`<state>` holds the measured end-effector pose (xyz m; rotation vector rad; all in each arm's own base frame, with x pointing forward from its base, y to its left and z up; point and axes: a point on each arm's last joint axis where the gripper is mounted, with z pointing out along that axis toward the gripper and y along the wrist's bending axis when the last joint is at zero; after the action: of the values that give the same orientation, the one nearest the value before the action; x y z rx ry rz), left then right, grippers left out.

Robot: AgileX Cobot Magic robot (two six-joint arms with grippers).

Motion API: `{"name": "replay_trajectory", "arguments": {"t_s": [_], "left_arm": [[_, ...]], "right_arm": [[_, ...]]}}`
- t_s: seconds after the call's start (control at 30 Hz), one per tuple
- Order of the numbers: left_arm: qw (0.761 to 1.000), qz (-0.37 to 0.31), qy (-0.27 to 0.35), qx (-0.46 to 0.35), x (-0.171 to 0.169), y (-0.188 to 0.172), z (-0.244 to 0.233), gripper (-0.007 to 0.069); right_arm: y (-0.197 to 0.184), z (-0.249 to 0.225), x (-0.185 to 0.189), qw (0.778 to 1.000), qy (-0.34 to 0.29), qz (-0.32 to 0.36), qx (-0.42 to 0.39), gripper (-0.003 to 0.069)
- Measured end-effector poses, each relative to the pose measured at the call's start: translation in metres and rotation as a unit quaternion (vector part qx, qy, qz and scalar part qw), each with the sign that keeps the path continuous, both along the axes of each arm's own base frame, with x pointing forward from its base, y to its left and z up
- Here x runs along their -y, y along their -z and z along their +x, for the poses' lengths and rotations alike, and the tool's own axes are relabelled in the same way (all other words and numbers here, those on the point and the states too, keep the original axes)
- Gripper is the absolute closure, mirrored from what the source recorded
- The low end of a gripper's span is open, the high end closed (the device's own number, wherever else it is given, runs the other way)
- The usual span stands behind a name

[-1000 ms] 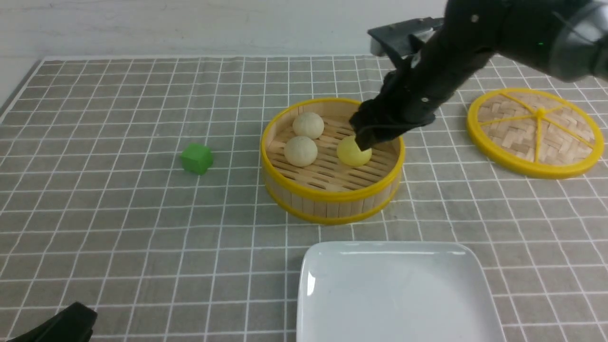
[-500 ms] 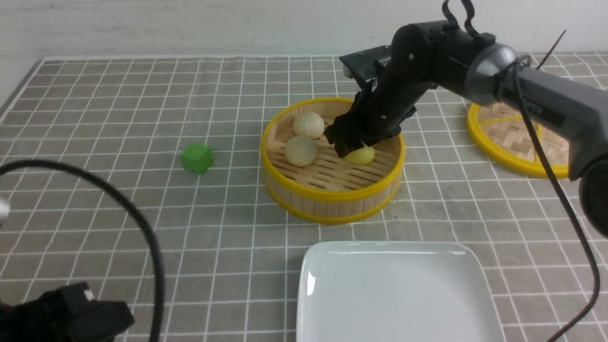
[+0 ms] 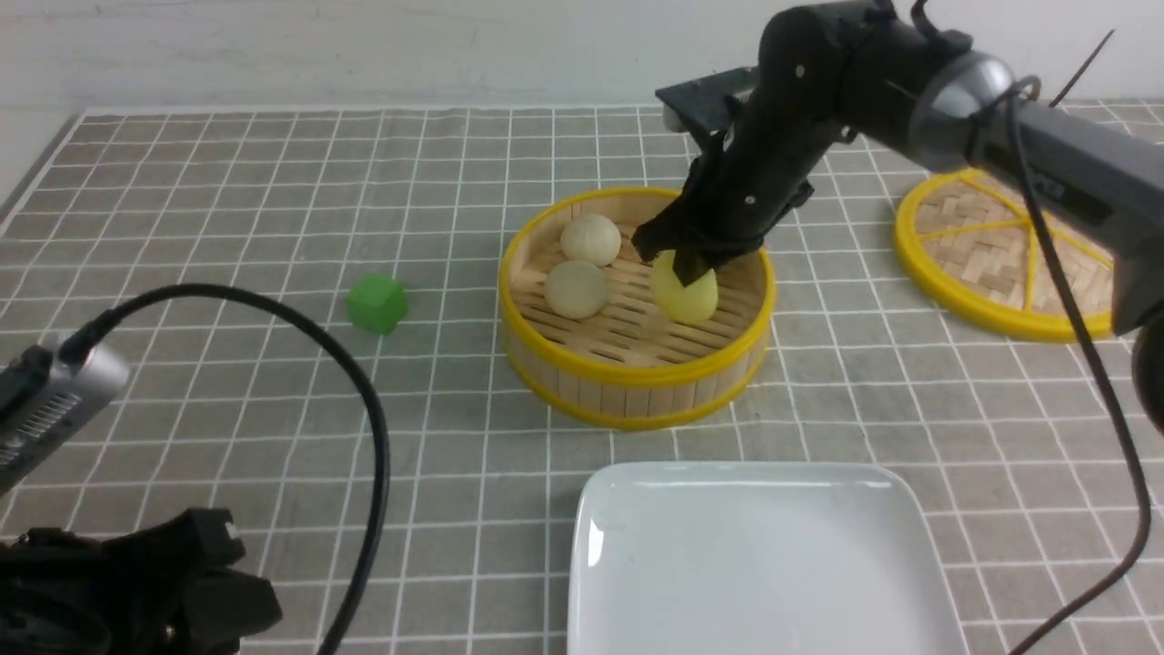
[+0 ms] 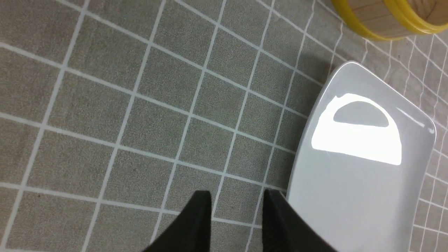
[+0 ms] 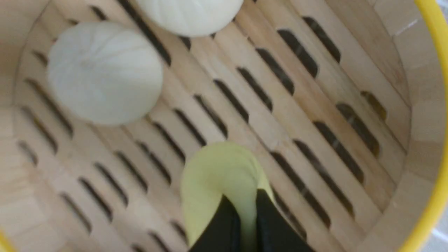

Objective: Put the steamed buns into the plate on the grey tablecloth.
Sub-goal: 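Reach toward a bun in the bamboo steamer with the right gripper, then move the steamed bun from the bamboo steamer onto the white plate with the right gripper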

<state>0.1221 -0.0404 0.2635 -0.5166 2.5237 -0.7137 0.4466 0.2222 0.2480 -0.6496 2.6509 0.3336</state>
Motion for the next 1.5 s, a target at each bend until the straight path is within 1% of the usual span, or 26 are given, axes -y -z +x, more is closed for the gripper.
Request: {"name": "replay_trajectory", "arguments": {"t_s": [0.07, 0.2, 0.27, 0.4, 0.47, 0.57, 0.67, 0.7, 0.8, 0.83, 0.93, 1.0, 1.03, 1.1, 1.17, 1.2, 1.27, 1.3, 1.4, 1.5], "left_arm": [[1.000, 0.004, 0.002, 0.008, 0.000, 0.000, 0.001, 0.0386], [1.000, 0.019, 0.005, 0.023, -0.002, -0.001, 0.003, 0.0386], [0.999, 0.024, 0.005, 0.027, -0.003, -0.001, 0.003, 0.0386], [0.999, 0.030, 0.003, 0.034, -0.004, -0.002, 0.004, 0.0386], [0.999, 0.030, 0.001, 0.037, -0.004, -0.002, 0.005, 0.0386], [0.999, 0.030, 0.000, 0.041, -0.004, -0.002, 0.006, 0.0386], [0.999, 0.030, 0.000, 0.041, -0.004, -0.002, 0.006, 0.0386], [0.999, 0.031, 0.001, 0.042, -0.004, -0.002, 0.006, 0.0386], [0.998, 0.036, 0.008, 0.045, -0.004, -0.002, 0.006, 0.0386], [0.998, 0.041, 0.014, 0.048, -0.004, -0.002, 0.006, 0.0386], [0.998, 0.044, 0.018, 0.050, -0.004, -0.002, 0.006, 0.0386], [0.997, 0.047, 0.021, 0.051, -0.004, -0.002, 0.006, 0.0386], [0.997, 0.047, 0.021, 0.051, -0.004, -0.002, 0.006, 0.0386], [0.997, 0.051, 0.027, 0.053, -0.004, -0.002, 0.005, 0.0386], [0.997, 0.054, 0.031, 0.054, -0.004, -0.002, 0.005, 0.0386], [0.996, 0.057, 0.037, 0.054, -0.004, -0.002, 0.005, 0.0386], [0.996, 0.062, 0.047, 0.052, -0.004, -0.001, 0.004, 0.0386], [0.995, 0.064, 0.051, 0.051, -0.004, -0.001, 0.004, 0.0386], [0.995, 0.066, 0.058, 0.047, -0.003, 0.000, 0.003, 0.0386], [0.995, 0.066, 0.060, 0.045, -0.003, 0.000, 0.002, 0.0386]], "right_arm": [[-0.028, -0.010, 0.004, 1.000, -0.013, -0.004, -0.003, 0.0645], [-0.089, -0.032, 0.014, 0.999, -0.016, 0.017, 0.044, 0.0645], [-0.112, -0.043, 0.018, 0.998, -0.014, 0.029, 0.061, 0.0645], [-0.143, -0.076, 0.032, 0.996, -0.005, 0.048, 0.070, 0.0645], [-0.146, -0.099, 0.043, 0.998, 0.003, 0.046, 0.052, 0.0645], [-0.134, -0.138, 0.059, 0.999, 0.008, 0.038, 0.005, 0.0643], [-0.108, -0.167, 0.071, 0.999, 0.010, 0.023, -0.048, 0.0643], [-0.088, -0.180, 0.076, 0.997, 0.015, 0.015, -0.079, 0.0643], [-0.055, -0.189, 0.080, 0.994, 0.028, 0.006, -0.106, 0.0639], [-0.035, -0.191, 0.082, 0.993, 0.037, 0.003, -0.112, 0.0637], [-0.002, -0.193, 0.084, 0.992, 0.053, 0.000, -0.111, 0.0620], [0.012, -0.193, 0.085, 0.992, 0.059, -0.004, -0.114, 0.0599], [0.012, -0.192, 0.085, 0.992, 0.060, -0.003, -0.112, 0.0592], [0.026, -0.190, 0.084, 0.991, 0.065, -0.006, -0.119, 0.0540], [0.031, -0.188, 0.082, 0.990, 0.070, -0.003, -0.124, 0.0496], [0.036, -0.186, 0.081, 0.989, 0.074, 0.000, -0.129, 0.0454], [0.042, -0.184, 0.078, 0.987, 0.080, 0.006, -0.139, 0.0395], [0.044, -0.184, 0.078, 0.986, 0.082, 0.007, -0.145, 0.0378], [0.046, -0.184, 0.076, 0.984, 0.088, 0.017, -0.154, 0.0305], [0.038, -0.183, 0.074, 0.983, 0.082, 0.018, -0.164, 0.0248]]}}
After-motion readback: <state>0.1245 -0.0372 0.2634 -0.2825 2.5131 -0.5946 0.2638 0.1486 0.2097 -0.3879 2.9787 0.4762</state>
